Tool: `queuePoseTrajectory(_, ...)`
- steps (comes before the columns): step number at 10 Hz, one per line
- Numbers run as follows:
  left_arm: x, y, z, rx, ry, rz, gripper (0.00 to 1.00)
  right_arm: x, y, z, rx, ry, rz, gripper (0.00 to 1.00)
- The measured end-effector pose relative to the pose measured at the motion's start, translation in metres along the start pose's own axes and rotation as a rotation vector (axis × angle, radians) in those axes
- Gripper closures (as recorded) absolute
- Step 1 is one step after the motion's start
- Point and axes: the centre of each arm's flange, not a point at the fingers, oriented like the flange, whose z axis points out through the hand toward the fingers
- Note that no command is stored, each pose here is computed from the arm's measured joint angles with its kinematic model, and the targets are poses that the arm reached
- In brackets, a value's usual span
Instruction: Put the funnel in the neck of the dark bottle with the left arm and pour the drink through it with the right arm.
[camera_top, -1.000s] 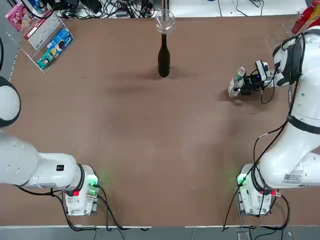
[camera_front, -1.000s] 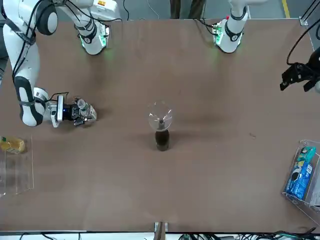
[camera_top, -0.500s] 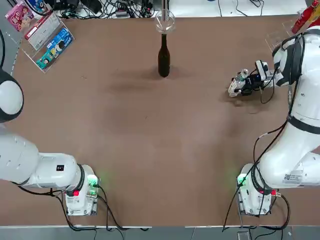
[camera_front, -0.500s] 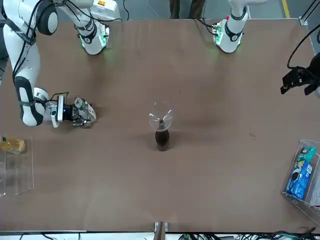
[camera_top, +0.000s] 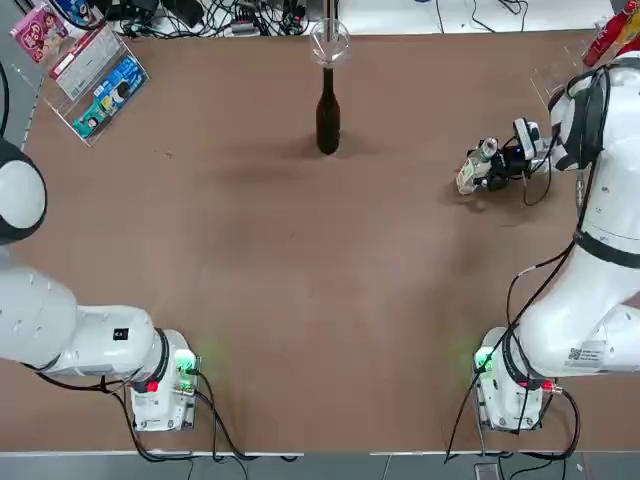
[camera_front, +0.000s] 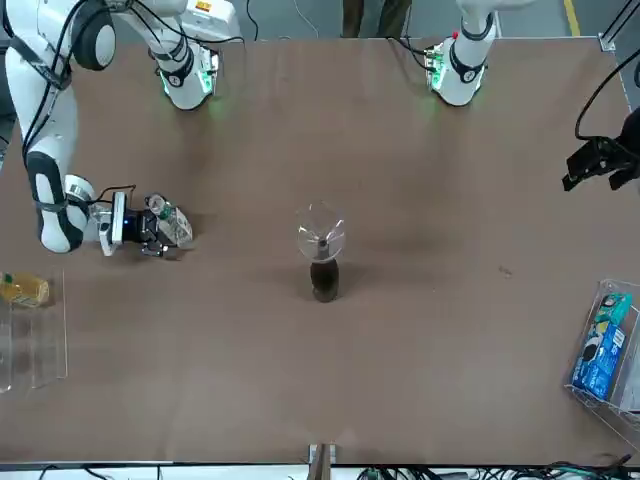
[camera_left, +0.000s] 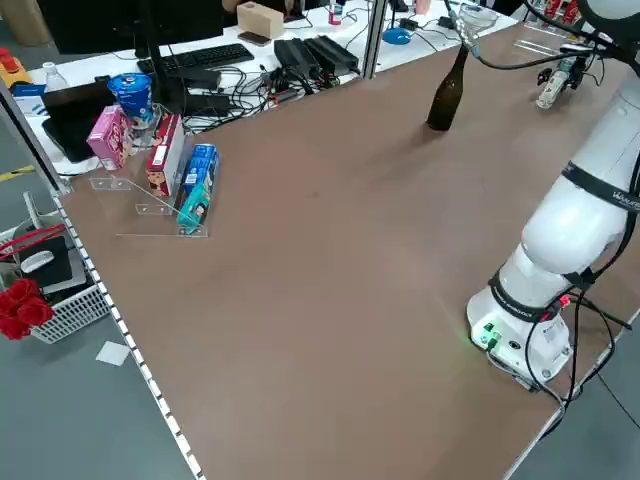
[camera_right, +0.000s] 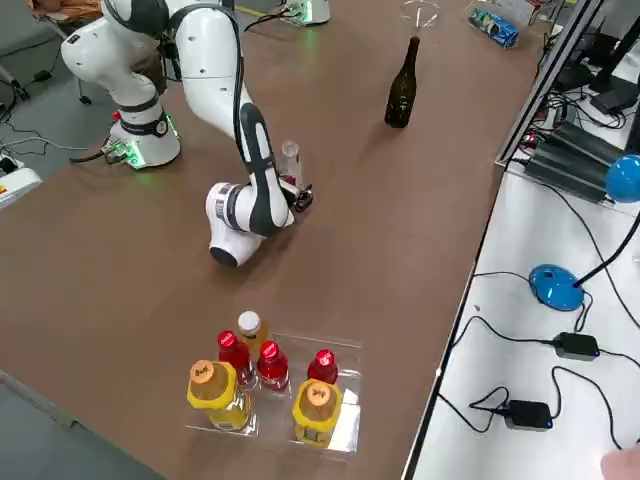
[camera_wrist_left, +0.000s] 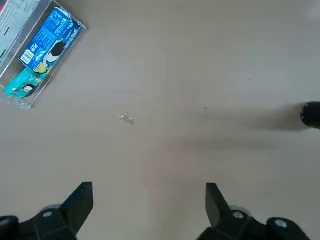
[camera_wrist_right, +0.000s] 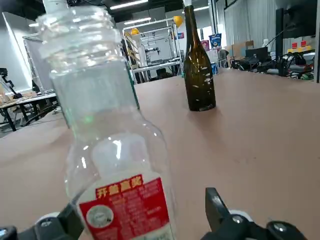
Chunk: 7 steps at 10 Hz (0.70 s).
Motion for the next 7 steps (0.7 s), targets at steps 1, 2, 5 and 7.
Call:
queuePoseTrajectory(1, 0.0, -0.001, 0.0, 0.0, 0.001, -0.001, 0.01, 0.001, 0.0, -0.007, -0.01, -0.009, 0.002, 0.0)
queuePoseTrajectory(2, 0.0, 0.0, 0.0, 0.0, 0.002, 0.001, 0.01, 0.003, 0.001, -0.013, -0.014, -0.019, 0.007, 0.0)
queuePoseTrajectory(5, 0.001, -0.001, 0.0, 0.0, 0.003, 0.001, 0.01, 0.012, 0.003, -0.042, -0.003, -0.085, 0.032, 0.0)
queuePoseTrajectory(7, 0.001, -0.003, 0.0, 0.0, 0.005, -0.001, 0.01, 0.029, 0.004, -0.067, 0.011, -0.146, 0.086, 0.0)
